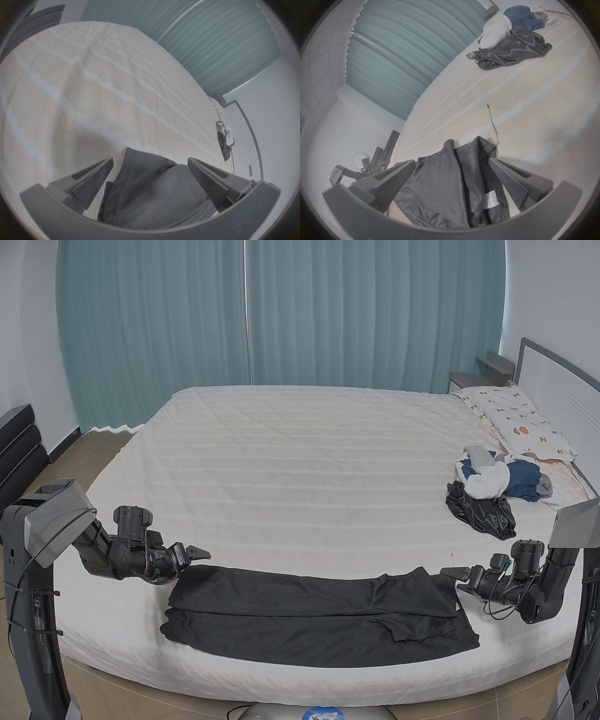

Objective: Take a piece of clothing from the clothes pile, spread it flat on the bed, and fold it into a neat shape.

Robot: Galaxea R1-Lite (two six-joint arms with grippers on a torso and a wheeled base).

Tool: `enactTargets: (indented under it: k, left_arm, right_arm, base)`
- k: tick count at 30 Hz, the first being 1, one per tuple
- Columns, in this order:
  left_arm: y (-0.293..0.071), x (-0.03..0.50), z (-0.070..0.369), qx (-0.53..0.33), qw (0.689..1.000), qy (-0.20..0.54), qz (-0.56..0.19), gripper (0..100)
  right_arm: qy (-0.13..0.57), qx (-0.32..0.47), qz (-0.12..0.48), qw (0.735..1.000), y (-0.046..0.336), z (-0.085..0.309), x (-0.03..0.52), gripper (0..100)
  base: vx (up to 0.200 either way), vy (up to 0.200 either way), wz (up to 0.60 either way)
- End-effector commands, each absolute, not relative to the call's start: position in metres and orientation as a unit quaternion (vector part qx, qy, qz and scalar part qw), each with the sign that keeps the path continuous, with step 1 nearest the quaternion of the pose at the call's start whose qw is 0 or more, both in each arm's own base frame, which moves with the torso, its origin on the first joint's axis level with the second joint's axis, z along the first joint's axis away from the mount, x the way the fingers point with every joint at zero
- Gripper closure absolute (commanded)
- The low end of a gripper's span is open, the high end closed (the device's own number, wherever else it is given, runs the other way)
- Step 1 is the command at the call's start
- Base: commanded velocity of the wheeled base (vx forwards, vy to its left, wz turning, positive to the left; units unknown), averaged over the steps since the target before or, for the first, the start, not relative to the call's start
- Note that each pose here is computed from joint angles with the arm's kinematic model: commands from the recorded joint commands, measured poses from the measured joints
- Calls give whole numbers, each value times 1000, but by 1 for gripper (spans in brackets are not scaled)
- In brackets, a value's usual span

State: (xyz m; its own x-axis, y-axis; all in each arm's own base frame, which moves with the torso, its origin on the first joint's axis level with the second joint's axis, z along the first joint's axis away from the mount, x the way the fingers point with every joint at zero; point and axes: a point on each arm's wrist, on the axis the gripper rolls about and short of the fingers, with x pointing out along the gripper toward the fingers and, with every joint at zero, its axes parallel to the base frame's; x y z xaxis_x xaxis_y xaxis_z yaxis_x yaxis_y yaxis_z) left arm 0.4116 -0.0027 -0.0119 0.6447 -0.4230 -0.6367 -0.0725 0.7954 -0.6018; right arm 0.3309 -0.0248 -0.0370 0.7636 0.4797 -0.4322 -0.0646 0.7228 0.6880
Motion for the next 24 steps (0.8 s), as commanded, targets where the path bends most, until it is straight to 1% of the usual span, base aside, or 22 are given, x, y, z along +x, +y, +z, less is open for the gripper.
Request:
enactTargets:
  k: [1, 2, 3, 8, 16, 20, 21, 24]
  left_arm:
    - [-3, 413, -16, -303, 853, 412, -102, 0]
    - [-3, 415, -18, -301, 855, 411, -96, 0]
    - [-3, 417, -19, -300, 857, 409, -89, 100]
    - [-5, 419, -19, -296, 861, 406, -78, 100]
    - [-4, 419, -19, -303, 862, 403, -58, 100]
    - [-4, 422, -16, -317, 864, 388, -45, 100]
    - [-4, 422, -16, -321, 864, 386, -44, 100]
    - [-3, 423, -15, -328, 865, 378, -43, 100]
  right_arm:
    - [310, 337, 159, 875, -22, -40, 333, 0]
    - [310, 339, 158, 874, -21, -42, 335, 0]
    - [310, 342, 155, 873, -21, -43, 336, 0]
    - [305, 347, 140, 876, -21, -43, 339, 0]
    - [306, 346, 142, 875, -19, -46, 343, 0]
    - [299, 338, 123, 884, -15, -51, 350, 0]
    - [298, 337, 118, 885, -15, -52, 351, 100]
    - [292, 337, 115, 888, -16, -51, 354, 100]
  base:
    - [0, 0, 0]
    - [0, 0, 0]
    - [0, 0, 0]
    - [0, 0, 0]
    - [0, 0, 0]
    - [0, 0, 0]
    - [0, 0, 0]
    - [0, 0, 0]
